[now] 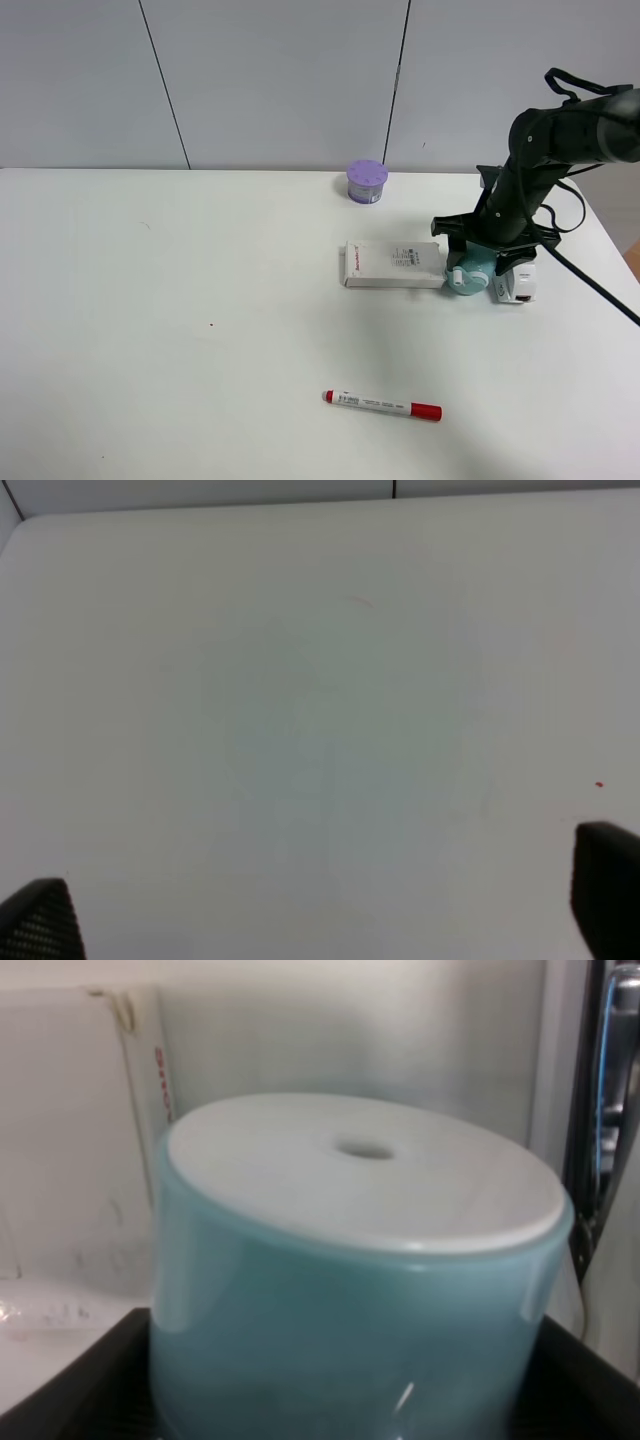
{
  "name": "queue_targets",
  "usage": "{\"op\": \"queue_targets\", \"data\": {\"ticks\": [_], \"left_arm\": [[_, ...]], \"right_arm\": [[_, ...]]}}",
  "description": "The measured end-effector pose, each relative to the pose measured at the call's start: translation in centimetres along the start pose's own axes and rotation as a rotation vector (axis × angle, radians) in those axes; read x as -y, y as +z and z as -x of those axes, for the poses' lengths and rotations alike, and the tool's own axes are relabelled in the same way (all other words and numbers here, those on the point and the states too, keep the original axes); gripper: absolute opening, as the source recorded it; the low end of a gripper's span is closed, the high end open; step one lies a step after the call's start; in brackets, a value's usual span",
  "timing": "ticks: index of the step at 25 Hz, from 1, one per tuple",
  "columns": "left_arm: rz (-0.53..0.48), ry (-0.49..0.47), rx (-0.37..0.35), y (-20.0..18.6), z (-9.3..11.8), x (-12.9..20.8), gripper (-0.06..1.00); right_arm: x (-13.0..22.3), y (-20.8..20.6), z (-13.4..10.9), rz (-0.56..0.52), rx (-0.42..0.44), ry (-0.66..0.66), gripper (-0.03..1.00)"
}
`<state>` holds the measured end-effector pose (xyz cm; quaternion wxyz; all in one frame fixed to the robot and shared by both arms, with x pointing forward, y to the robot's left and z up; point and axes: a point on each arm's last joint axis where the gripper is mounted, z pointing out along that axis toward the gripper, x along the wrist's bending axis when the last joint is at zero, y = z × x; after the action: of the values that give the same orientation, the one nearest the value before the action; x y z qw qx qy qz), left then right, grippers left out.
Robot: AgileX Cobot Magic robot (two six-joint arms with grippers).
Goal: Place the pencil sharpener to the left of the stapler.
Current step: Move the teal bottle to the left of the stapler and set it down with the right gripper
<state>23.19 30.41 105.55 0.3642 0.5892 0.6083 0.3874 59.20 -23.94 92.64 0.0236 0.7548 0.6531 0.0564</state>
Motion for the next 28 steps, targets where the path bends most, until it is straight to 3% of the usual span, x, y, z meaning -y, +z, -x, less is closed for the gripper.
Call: {"op": "queue_targets", "data": {"ticks": [19, 25, 28], "left_arm": [[0.000, 0.000, 0.000, 0.00, 0.00, 0.00, 0.99], [0.000, 0.000, 0.000, 0.00, 0.00, 0.00, 0.99], [0.000, 0.000, 0.000, 0.00, 0.00, 0.00, 0.99]], "right_arm": [[0.19, -0.04, 0.00, -0.020, 0.001, 0.033, 0.69], [0.46, -0.53, 0.08, -0.038, 0.006, 0.034, 0.84], [0.69, -0.58, 0.12, -0.063, 0.012, 0.035, 0.86]]}}
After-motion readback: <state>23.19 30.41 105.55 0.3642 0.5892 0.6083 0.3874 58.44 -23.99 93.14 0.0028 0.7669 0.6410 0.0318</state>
